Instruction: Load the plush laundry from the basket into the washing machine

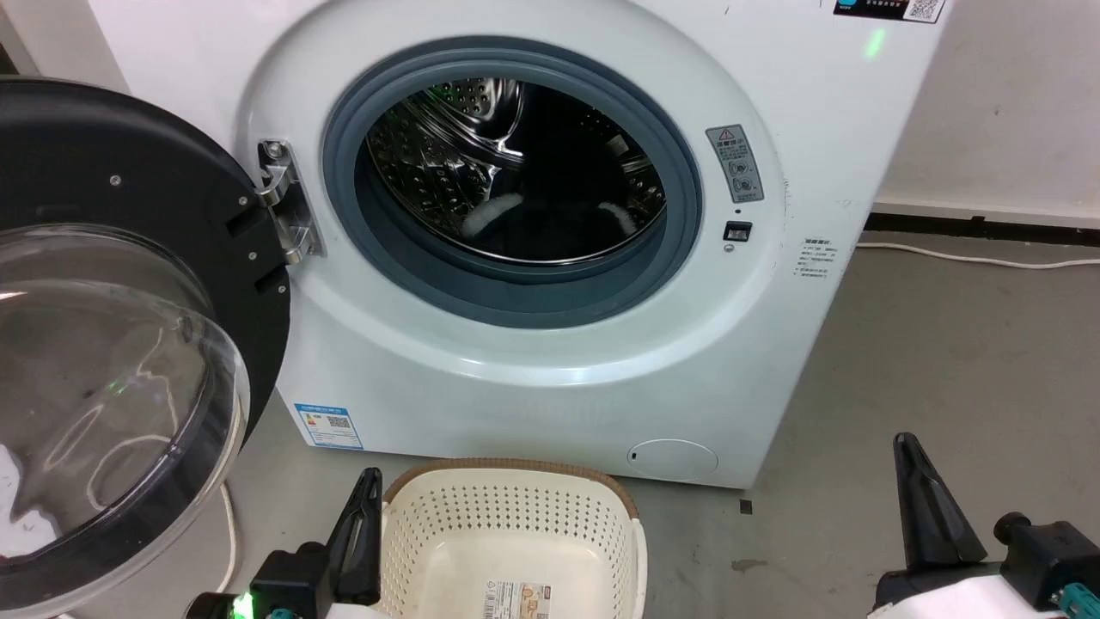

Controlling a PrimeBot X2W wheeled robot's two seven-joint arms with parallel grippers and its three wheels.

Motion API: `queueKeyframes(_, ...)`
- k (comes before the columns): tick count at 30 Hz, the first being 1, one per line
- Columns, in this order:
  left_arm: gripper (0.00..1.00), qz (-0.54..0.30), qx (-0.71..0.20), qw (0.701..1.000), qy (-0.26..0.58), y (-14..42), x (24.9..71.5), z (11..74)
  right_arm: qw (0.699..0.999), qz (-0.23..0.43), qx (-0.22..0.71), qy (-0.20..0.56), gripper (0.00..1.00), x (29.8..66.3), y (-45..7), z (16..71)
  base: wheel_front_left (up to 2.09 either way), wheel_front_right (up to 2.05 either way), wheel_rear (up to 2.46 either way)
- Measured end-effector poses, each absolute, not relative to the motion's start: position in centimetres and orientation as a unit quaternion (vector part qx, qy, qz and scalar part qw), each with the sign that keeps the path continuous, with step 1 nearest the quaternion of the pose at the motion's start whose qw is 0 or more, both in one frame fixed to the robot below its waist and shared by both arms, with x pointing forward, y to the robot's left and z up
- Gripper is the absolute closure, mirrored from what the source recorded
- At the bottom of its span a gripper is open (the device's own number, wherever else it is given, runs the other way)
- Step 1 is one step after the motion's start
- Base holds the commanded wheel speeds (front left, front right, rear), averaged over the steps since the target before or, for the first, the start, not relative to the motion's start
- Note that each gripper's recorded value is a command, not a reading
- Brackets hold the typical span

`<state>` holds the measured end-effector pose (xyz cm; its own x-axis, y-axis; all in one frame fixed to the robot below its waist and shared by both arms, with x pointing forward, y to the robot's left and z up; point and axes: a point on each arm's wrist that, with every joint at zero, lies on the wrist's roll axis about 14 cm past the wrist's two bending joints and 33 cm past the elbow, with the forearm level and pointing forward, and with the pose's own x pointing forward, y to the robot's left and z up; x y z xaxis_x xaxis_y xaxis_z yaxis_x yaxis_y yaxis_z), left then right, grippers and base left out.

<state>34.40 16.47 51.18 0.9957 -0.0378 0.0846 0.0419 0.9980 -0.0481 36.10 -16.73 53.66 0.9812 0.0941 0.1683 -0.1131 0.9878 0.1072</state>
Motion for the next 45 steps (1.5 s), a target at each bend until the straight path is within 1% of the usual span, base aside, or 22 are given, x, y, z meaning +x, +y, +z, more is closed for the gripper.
queueKeyframes(45,1.0,-0.015,-0.004,1.0,-0.018,16.93,35.24,51.25,0.997,0.059,0.028,-0.041,1.0,36.26,-16.35,52.74,0.0,0.0,0.0)
